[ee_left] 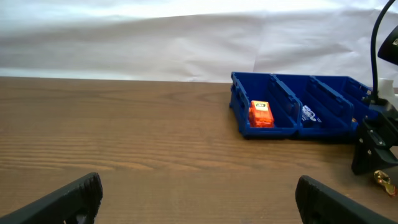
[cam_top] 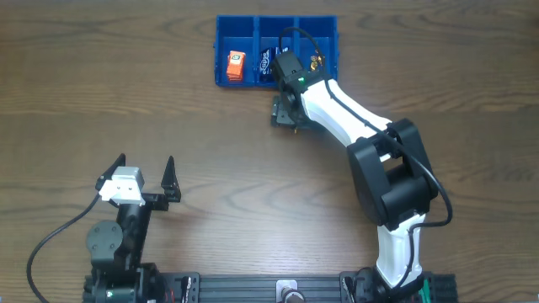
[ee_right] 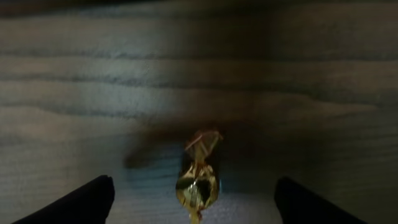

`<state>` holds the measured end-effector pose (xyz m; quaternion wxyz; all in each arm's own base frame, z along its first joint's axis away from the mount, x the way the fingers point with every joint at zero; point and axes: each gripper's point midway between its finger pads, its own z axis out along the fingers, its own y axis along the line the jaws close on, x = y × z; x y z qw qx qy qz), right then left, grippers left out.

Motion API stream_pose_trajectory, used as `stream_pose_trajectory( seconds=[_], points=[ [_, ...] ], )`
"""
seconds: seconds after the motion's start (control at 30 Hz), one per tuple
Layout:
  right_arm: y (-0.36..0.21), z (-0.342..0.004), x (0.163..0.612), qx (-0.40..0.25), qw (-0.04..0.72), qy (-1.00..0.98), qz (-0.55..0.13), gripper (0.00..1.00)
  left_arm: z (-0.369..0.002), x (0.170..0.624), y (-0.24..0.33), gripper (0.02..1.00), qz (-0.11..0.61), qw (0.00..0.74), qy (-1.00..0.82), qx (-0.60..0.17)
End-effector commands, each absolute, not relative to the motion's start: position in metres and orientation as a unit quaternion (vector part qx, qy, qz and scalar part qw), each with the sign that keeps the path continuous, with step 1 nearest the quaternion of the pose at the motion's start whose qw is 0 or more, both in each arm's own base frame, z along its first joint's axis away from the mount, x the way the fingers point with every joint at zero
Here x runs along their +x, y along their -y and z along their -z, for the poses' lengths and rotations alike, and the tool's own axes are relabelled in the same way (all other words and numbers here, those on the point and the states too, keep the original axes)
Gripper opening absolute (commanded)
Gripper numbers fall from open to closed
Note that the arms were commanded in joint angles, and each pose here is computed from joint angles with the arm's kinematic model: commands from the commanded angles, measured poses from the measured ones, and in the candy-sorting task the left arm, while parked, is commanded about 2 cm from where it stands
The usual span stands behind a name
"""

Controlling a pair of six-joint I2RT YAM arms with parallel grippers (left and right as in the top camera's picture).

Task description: Sort Candies Into Trays

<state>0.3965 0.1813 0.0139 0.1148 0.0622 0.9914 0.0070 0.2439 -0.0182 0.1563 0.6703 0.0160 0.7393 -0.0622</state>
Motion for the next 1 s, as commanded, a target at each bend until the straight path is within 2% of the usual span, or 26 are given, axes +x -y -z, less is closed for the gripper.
stream_pose_trajectory(
  seconds=[0.03,0.33,0.73,0.87,0.93,1.0],
  points=[
    [-0.173,-0.002,0.398,0.077,0.108,-0.991,0.001,0.807,-0.141,0.243,0.021,0.998,0.066,0.653,-0.754,0.026],
    [-0.173,-0.002,0.397,0.077,0.104,-0.992,0.002,0.546,-0.141,0.243,0.021,0.996,0.066,0.653,-0.754,0.026],
    [-0.171,0.009,0.393,0.076,0.091,-0.993,0.01,0.505,-0.141,0.243,0.021,0.998,0.066,0.653,-0.754,0.026],
    [-0.172,0.009,0.393,0.076,0.092,-0.993,0.01,0.391,-0.141,0.243,0.021,0.998,0.066,0.653,-0.754,0.026],
    [-0.172,0.009,0.393,0.076,0.091,-0.993,0.007,0.299,-0.141,0.243,0.021,0.998,0.066,0.653,-0.754,0.026],
    [-0.174,0.009,0.393,0.075,0.091,-0.993,0.004,0.266,-0.141,0.243,0.021,0.998,0.066,0.653,-0.754,0.026]
  ],
)
